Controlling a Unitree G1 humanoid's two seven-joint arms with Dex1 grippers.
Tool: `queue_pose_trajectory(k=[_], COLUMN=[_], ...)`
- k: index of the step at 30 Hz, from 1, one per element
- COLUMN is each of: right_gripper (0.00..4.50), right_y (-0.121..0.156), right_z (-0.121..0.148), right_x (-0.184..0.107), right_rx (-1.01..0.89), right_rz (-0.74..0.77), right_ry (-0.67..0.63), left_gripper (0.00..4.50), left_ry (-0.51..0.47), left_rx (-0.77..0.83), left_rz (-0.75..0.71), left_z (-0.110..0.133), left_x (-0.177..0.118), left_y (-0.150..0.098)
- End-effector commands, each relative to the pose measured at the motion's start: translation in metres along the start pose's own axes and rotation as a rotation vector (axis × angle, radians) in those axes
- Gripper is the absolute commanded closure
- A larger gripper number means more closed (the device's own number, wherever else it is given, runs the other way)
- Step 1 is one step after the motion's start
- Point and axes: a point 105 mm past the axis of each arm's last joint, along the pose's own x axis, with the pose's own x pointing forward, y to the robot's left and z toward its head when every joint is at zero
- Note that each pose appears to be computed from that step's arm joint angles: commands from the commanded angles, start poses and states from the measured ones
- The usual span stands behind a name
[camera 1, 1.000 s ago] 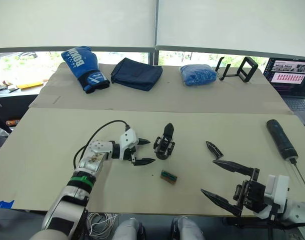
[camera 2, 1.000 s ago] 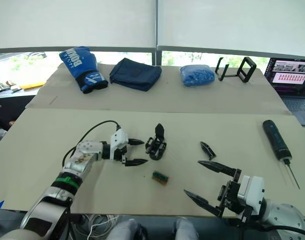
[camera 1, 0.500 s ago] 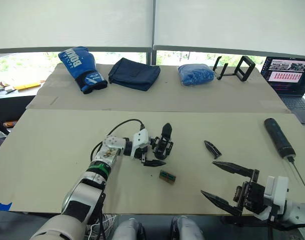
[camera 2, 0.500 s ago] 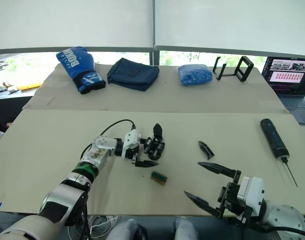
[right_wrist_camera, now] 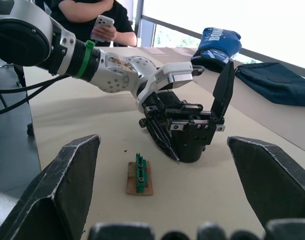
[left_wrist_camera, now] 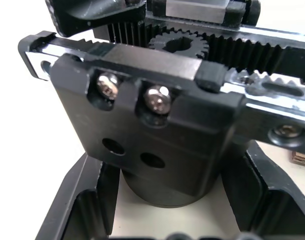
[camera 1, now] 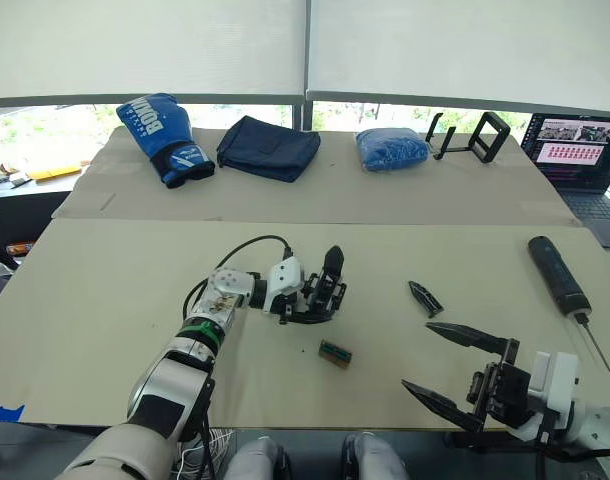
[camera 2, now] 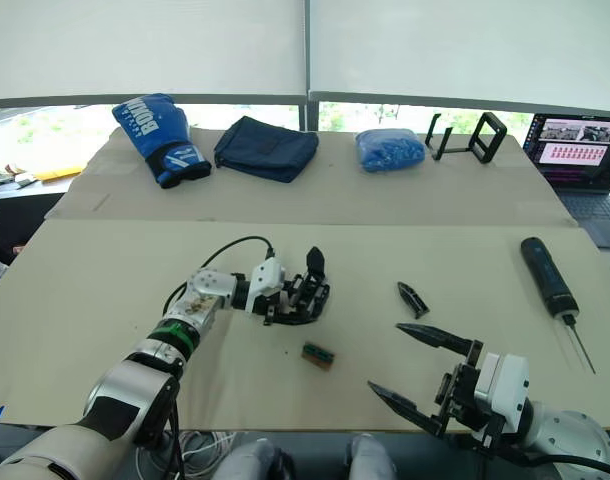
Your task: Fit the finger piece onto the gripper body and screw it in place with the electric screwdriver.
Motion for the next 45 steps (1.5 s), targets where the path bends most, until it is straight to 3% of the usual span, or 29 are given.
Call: queue_pose_trajectory(k=[1, 10, 30, 32, 35, 41, 45], right_gripper=[0.00, 0.00, 0.00, 0.00, 0.00, 0.00, 0.00], right_y=[0.000, 0.000, 0.001, 0.001, 0.001, -0.001, -0.009], right_z=[0.009, 0.006, 0.007, 0.007, 0.007, 0.009, 0.008], right_x=[0.002, 0.003, 0.005, 0.005, 0.004, -0.007, -0.034], right_rx=[-0.041, -0.052, -0.047, -0.046, -0.042, -0.039, 0.001], right_rz=[0.013, 0.009, 0.017, 0.016, 0.017, -0.017, -0.177], right_ry=[-0.020, -0.002, -0.013, -0.013, -0.013, 0.012, 0.058], left_gripper=[2.16, 2.16, 2.16, 1.12, 0.04, 0.04, 0.04], left_ry=[-0.044, -0.087, 0.015, 0.016, 0.032, 0.050, 0.036], left_rx=[-0.002, -0.047, -0.045, -0.057, -0.045, -0.049, -0.069], left_rz=[0.038, 0.118, 0.139, 0.138, 0.127, 0.136, 0.164], left_z=[0.010, 0.027, 0.006, 0.005, 0.002, -0.005, -0.012], left_x=[0.003, 0.010, 0.010, 0.009, 0.006, -0.019, -0.073], left_y=[0.002, -0.008, -0.022, -0.021, -0.021, -0.020, -0.026])
